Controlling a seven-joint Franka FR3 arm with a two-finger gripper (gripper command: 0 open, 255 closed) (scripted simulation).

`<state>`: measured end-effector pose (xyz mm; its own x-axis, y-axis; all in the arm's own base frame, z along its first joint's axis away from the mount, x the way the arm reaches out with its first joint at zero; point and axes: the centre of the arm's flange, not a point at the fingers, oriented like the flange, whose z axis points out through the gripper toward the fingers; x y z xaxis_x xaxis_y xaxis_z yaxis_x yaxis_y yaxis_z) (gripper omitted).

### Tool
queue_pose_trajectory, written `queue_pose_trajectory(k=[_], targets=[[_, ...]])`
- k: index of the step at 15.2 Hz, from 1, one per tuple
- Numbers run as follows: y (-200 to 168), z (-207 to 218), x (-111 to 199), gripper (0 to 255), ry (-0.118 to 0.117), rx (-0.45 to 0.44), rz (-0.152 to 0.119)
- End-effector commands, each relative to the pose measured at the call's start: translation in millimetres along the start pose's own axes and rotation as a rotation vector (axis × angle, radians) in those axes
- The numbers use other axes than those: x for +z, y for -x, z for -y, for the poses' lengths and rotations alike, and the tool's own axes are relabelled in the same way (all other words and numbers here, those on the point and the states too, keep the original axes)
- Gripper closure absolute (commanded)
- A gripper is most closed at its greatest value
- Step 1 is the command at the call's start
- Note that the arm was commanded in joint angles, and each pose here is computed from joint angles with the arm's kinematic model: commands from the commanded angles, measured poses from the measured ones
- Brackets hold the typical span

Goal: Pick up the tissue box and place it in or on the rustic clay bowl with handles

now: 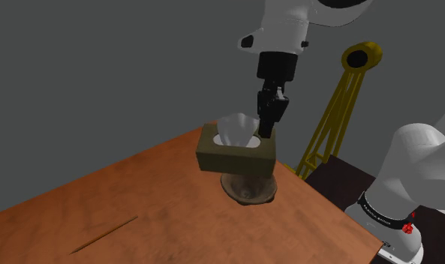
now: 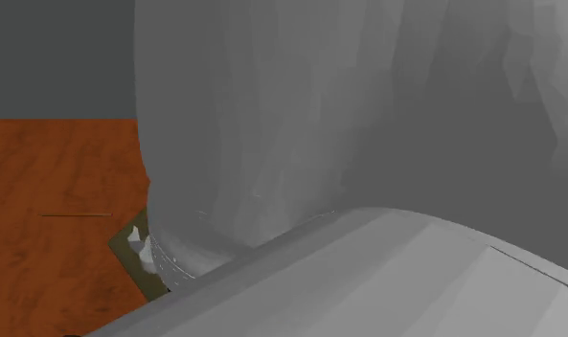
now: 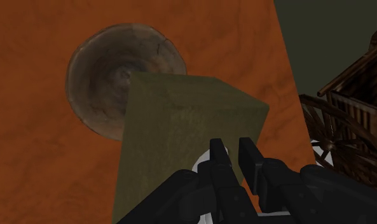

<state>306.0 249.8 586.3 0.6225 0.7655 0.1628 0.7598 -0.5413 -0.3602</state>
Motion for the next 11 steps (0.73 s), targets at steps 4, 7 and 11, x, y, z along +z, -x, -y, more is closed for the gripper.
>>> queue_pose_trajectory(k=[4, 7, 11], targets=[[4.3, -9.3, 23.2, 255, 0.0, 0.0, 0.0], [6.9, -15.0, 37.7, 255, 0.0, 0.0, 0.0], [10.3, -22.6, 57.1, 255, 0.0, 0.0, 0.0]])
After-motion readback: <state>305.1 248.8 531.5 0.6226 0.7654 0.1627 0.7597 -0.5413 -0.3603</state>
